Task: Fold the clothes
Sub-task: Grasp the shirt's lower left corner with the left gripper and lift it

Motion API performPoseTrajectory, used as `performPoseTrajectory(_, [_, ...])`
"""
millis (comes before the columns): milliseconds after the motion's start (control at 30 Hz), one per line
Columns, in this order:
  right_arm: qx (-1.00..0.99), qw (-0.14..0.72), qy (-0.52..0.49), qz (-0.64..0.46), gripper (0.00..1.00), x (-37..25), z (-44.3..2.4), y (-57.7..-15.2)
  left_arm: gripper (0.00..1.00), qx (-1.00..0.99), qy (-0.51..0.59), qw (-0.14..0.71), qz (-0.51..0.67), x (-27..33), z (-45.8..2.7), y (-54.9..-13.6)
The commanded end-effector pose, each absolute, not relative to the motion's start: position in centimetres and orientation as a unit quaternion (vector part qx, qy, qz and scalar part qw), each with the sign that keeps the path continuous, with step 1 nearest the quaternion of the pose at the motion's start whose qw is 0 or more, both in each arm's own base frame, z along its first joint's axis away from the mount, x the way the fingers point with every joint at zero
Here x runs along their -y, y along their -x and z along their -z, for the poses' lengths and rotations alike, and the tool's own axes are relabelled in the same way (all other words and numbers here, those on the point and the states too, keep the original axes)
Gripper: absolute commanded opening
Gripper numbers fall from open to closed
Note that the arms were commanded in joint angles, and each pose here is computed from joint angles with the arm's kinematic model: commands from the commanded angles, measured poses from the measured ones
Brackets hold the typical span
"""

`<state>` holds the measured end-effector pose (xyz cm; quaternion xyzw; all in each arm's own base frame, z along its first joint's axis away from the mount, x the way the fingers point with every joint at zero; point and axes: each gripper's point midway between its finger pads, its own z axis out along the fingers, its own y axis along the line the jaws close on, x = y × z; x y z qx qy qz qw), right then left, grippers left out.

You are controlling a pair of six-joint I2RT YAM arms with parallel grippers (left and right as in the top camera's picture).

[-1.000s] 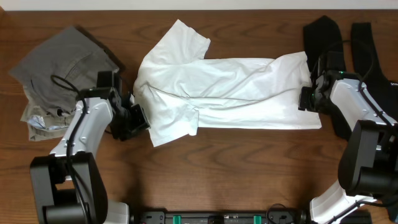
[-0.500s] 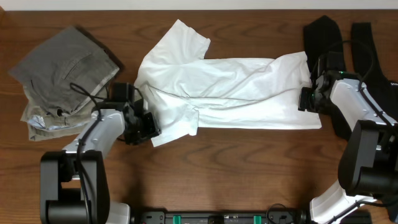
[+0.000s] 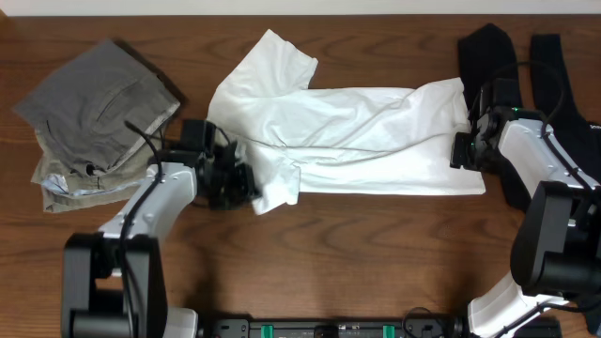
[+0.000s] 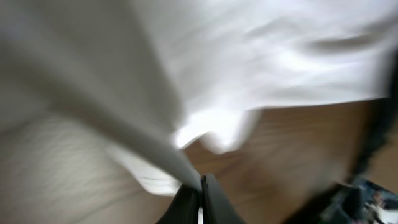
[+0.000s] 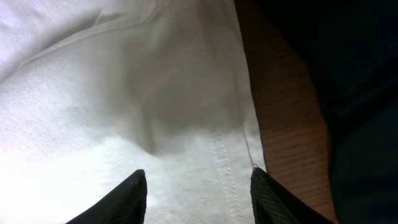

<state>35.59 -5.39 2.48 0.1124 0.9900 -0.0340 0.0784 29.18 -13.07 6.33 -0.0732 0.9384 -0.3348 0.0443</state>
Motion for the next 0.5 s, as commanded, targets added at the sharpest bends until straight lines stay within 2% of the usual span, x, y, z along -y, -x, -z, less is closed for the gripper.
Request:
performPoseTrajectory(0, [-0.99, 0.072, -0.119, 0.036, 0.52, 5.6, -2.1, -35.3, 0.06, -0.896, 0.023, 0.12, 0.427, 15.6, -13.3, -31.8])
performPoseTrajectory(133, [-0.99, 0.072, -0.119, 0.036, 0.52, 5.6, -2.1, -35.3, 0.06, -0.881, 0.018, 0.177, 0.439, 15.7, -15.3, -33.9])
performPoseTrajectory(467, [-0.99, 0.072, -0.119, 0.035, 0.52, 5.6, -2.1, -35.3, 0.06, -0.874, -0.008, 0.216, 0.436, 17.1, -16.0, -35.4])
